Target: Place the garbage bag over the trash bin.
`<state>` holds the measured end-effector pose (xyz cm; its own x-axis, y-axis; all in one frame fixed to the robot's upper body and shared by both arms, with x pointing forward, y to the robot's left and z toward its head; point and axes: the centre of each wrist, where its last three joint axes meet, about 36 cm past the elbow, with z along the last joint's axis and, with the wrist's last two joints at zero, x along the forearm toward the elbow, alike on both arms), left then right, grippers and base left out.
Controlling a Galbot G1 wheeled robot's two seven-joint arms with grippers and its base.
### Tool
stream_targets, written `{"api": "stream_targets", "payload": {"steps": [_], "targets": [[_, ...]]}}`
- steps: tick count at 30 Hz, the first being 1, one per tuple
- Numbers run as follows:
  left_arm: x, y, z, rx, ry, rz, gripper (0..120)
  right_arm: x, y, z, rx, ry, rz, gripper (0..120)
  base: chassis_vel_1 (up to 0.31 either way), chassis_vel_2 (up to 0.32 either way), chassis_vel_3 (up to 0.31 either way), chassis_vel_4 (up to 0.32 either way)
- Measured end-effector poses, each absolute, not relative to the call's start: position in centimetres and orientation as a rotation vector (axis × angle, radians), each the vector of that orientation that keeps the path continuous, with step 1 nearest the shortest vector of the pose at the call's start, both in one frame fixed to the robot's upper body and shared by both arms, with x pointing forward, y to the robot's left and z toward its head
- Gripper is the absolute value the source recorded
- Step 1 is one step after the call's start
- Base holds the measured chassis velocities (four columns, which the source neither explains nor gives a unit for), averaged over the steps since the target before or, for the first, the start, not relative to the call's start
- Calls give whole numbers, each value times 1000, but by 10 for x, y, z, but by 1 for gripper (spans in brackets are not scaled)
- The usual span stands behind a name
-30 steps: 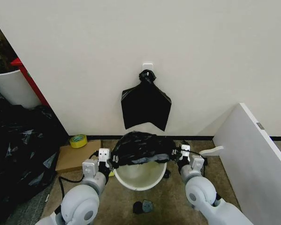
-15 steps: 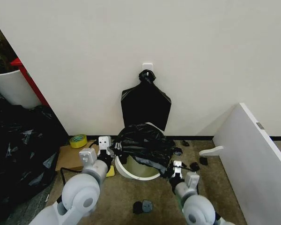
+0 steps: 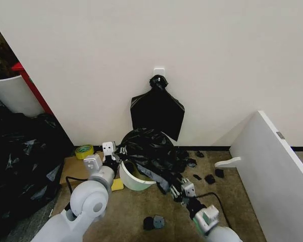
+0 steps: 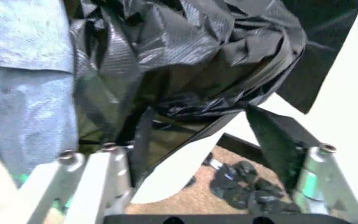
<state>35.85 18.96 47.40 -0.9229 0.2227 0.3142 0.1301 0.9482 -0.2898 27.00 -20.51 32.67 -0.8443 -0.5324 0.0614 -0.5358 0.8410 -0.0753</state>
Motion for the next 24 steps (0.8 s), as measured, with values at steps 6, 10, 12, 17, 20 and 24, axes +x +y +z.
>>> {"api": "stream_targets", "payload": {"steps": [6,10,12,17,20,24], "targets": [[355,189,473,-260,-2756,361,5,274,-217,322,787,-2971,150,81,0,0,0,0],[357,192,471,-247,-2780,352,5,284,-211,340,687,-2991,26,98,0,0,0,0],[354,191,469,-243,-2775,351,5,290,-204,351,558,-2978,-81,100,0,0,0,0],[347,188,466,-245,-2770,360,5,303,-187,375,300,-2893,-417,100,0,0,0,0],[346,187,466,-246,-2771,361,5,303,-185,381,264,-2861,-498,100,0,0,0,0],[346,188,466,-246,-2774,359,5,300,-185,384,238,-2836,-594,100,0,0,0,0]]}}
